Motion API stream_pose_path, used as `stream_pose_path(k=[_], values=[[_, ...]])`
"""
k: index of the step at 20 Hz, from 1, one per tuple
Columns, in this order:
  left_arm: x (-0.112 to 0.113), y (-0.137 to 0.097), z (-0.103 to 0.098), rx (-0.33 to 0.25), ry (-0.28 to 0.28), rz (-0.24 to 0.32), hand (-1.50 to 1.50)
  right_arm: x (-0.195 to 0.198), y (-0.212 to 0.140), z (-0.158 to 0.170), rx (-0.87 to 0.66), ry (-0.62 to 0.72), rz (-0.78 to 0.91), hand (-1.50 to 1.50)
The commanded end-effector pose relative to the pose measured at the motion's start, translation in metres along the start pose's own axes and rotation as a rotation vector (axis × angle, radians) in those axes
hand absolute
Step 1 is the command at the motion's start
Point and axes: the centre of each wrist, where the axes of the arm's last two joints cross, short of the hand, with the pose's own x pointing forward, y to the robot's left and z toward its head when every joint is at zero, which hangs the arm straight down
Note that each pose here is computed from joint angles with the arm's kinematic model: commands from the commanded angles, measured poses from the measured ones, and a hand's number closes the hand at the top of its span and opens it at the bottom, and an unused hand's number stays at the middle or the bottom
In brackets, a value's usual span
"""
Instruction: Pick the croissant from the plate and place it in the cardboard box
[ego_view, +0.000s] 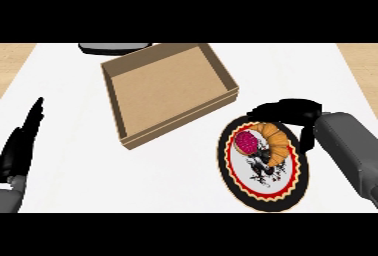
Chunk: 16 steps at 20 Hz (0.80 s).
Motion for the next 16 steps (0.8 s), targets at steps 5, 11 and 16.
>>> stream_pose_path(k=[5,11,16], values=[[-0.011,-0.008,0.015,-0.001,0.010,0.002,0.00,0.018,-0.018,-0.008,0.006,-0.161,-0.038,-1.50],[-0.005,0.006,0.002,0.006,0.004,-0.006,0.00,0.028,-0.011,0.003,0.098,-0.055,0.037,-1.50],[0.005,-0.005,-0.008,0.000,0.007,-0.002,0.00,0.034,0.026,-0.017,0.101,0.016,0.030,-1.50]])
